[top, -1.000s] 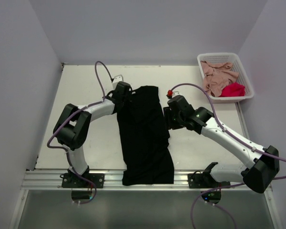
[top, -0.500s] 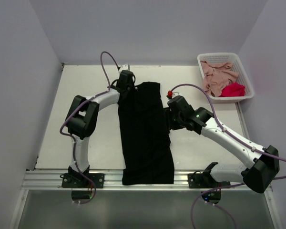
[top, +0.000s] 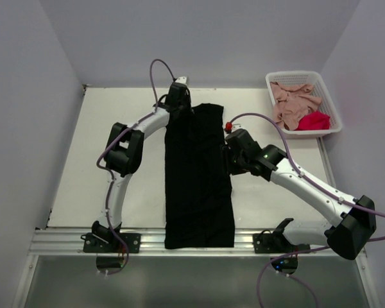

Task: Fold and stack the t-shirts
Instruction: Rotate the tshirt 90 degrees

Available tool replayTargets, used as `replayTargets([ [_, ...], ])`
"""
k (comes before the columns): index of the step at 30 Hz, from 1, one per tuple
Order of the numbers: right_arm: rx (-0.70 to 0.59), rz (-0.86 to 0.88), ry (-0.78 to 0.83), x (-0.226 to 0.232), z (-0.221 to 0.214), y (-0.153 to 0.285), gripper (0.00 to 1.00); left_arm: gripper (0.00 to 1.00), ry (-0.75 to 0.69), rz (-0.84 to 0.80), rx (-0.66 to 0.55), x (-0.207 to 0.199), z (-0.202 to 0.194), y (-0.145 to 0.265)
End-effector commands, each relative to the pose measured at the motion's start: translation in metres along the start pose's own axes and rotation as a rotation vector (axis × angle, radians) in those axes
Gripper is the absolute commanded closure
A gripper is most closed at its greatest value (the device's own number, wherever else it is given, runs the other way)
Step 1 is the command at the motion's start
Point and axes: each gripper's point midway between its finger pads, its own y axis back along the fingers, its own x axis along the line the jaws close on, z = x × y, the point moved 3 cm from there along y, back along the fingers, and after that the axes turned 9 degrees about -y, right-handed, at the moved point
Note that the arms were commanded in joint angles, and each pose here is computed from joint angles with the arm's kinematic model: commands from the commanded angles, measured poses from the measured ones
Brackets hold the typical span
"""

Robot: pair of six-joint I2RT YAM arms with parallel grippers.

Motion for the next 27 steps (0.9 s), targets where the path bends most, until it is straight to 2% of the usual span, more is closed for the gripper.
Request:
replayTargets([
  [1,-0.018,0.006,-0.01,0.001,0.004,-0.002,0.53,1.0,-0.086,-0.096,-0.028,-0.014,0.03,-0.007],
  [6,-0.019,0.003,-0.003,0.001,0.005,-0.004,0.53,1.0,-0.138,-0.14,-0.044,-0.022,0.04,-0.017],
  [12,-0.01,0.008,0.0,0.004,0.006,-0.007,0.53,1.0,-0.209,-0.203,-0.008,-0.027,0.029,-0.028],
  [20,-0.004,0.009,-0.008,0.007,0.006,-0.01,0.55,1.0,-0.246,-0.235,-0.034,-0.022,0.031,-0.037],
  [27,0.004,0.008,-0.018,0.01,0.006,-0.021,0.57,1.0,-0.266,-0.345,-0.125,-0.038,0.045,-0.038],
])
